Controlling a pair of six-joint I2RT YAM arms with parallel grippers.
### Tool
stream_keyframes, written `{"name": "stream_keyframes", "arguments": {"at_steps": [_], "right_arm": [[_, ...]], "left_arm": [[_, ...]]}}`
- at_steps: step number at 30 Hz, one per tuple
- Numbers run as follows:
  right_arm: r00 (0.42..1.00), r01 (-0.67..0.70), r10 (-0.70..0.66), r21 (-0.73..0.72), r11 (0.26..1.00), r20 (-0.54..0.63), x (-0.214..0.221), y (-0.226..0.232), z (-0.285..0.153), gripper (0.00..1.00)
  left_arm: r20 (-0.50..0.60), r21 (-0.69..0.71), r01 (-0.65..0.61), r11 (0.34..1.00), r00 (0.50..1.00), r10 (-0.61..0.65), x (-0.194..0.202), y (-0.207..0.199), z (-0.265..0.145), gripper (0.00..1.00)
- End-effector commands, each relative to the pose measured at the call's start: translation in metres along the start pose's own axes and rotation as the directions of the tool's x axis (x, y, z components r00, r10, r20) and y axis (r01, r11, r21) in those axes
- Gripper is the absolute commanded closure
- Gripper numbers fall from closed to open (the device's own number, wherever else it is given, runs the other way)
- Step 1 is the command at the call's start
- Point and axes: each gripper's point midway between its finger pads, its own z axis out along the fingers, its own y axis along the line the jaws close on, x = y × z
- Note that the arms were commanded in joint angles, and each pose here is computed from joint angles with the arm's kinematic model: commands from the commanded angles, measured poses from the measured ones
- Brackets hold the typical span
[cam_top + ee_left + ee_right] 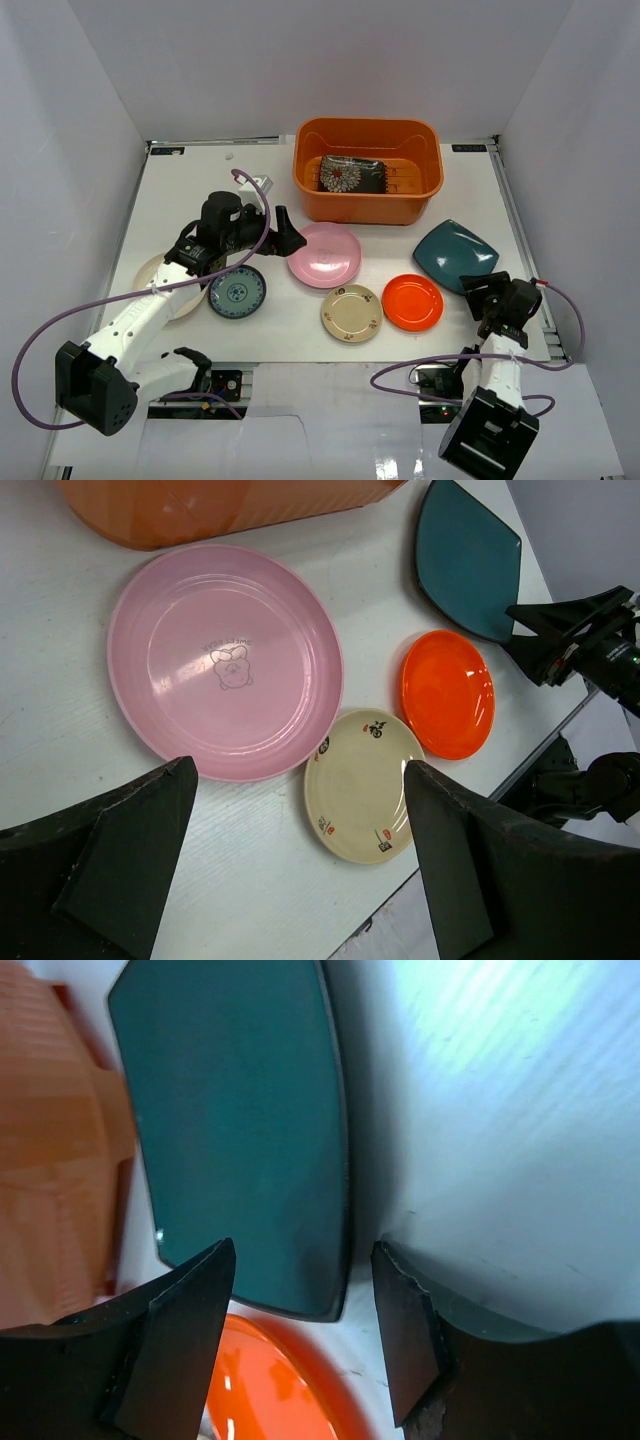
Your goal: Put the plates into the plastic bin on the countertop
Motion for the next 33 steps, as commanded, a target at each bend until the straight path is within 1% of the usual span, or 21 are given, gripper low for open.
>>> {"name": "stream_keyframes", "arguments": {"at_steps": [1,3,5,9,12,13,14,15,16,18,20,22,25,26,27,28,30,32,33], "right_arm": [[0.996,-0.072,0.067,-0.111,0.991,-0.052,0.015,0.011,0.005,0.37],[0.990,-0.118,0.109,-0.108,0.987,-0.085,0.026,0.003,0.008,0.38],[0.988,-0.138,0.130,-0.098,0.986,-0.084,0.034,-0.008,0.011,0.43],[0.981,-0.191,0.187,-0.090,0.977,-0.052,0.038,-0.019,0.014,0.49],[0.982,-0.189,0.188,-0.102,0.977,-0.024,0.034,-0.019,0.015,0.56],[0.980,-0.200,0.198,-0.099,0.975,-0.021,0.035,-0.022,0.015,0.61],[0.981,-0.191,0.192,-0.129,0.973,-0.003,0.031,-0.017,0.015,0.62],[0.980,-0.200,0.199,-0.121,0.972,-0.016,0.035,-0.019,0.015,0.63],[0.979,-0.202,0.201,-0.122,0.972,-0.021,0.036,-0.020,0.015,0.67],[0.979,-0.203,0.201,-0.121,0.972,-0.030,0.038,-0.021,0.016,0.72],[0.978,-0.207,0.204,-0.114,0.972,-0.045,0.043,-0.023,0.015,0.83],[0.979,-0.206,0.201,-0.137,0.969,-0.046,0.040,-0.019,0.015,0.92],[0.978,-0.210,0.209,-0.192,0.959,-0.027,0.030,-0.005,0.013,0.92],[0.979,-0.195,0.203,-0.244,0.950,0.006,0.018,0.009,0.011,0.92],[0.979,-0.187,0.200,-0.261,0.947,0.026,0.010,0.016,0.010,0.92],[0.977,-0.200,0.211,-0.234,0.951,0.021,0.009,0.014,0.011,0.92],[0.977,-0.163,0.195,-0.288,0.944,0.086,-0.017,0.040,0.003,0.92],[0.973,-0.174,0.214,-0.339,0.924,0.085,-0.030,0.062,-0.004,0.92],[0.968,-0.191,0.238,-0.383,0.904,0.078,-0.042,0.082,-0.010,0.92]], "left_arm": [[0.020,0.012,-0.019,1.000,1.000,0.019,-0.006,-0.005,-0.003,0.05],[0.015,0.007,-0.017,1.000,1.000,0.017,-0.005,-0.003,-0.001,0.05],[0.010,0.002,-0.012,1.000,1.000,0.012,-0.004,-0.002,0.001,0.05],[-0.002,-0.023,-0.006,1.000,1.000,0.006,0.000,0.005,0.006,0.06],[-0.015,-0.045,0.001,0.999,1.000,-0.001,0.004,0.011,0.009,0.05],[-0.019,-0.056,0.004,0.998,1.000,-0.005,0.005,0.014,0.011,0.06],[-0.024,-0.065,0.010,0.998,1.000,-0.011,0.007,0.016,0.013,0.06],[-0.027,-0.072,0.019,0.997,0.999,-0.021,0.008,0.018,0.014,0.06],[-0.039,-0.078,0.026,0.997,0.999,-0.029,0.012,0.020,0.017,0.06],[-0.044,-0.092,0.037,0.995,0.998,-0.041,0.014,0.024,0.019,0.06],[-0.049,-0.110,0.047,0.993,0.997,-0.053,0.017,0.028,0.022,0.06],[-0.058,-0.126,0.052,0.991,0.997,-0.060,0.020,0.032,0.024,0.06],[-0.065,-0.158,0.057,0.986,0.996,-0.068,0.023,0.039,0.027,0.06],[-0.066,-0.167,0.062,0.984,0.995,-0.074,0.024,0.041,0.028,0.06],[-0.063,-0.183,0.068,0.981,0.995,-0.081,0.025,0.044,0.029,0.06],[-0.058,-0.190,0.091,0.978,0.993,-0.103,0.025,0.045,0.029,0.05],[-0.065,-0.183,0.120,0.976,0.989,-0.134,0.025,0.044,0.035,0.05],[-0.071,-0.163,0.146,0.976,0.985,-0.159,0.022,0.039,0.040,0.05],[-0.085,-0.166,0.152,0.974,0.982,-0.168,0.025,0.041,0.044,0.05]]}}
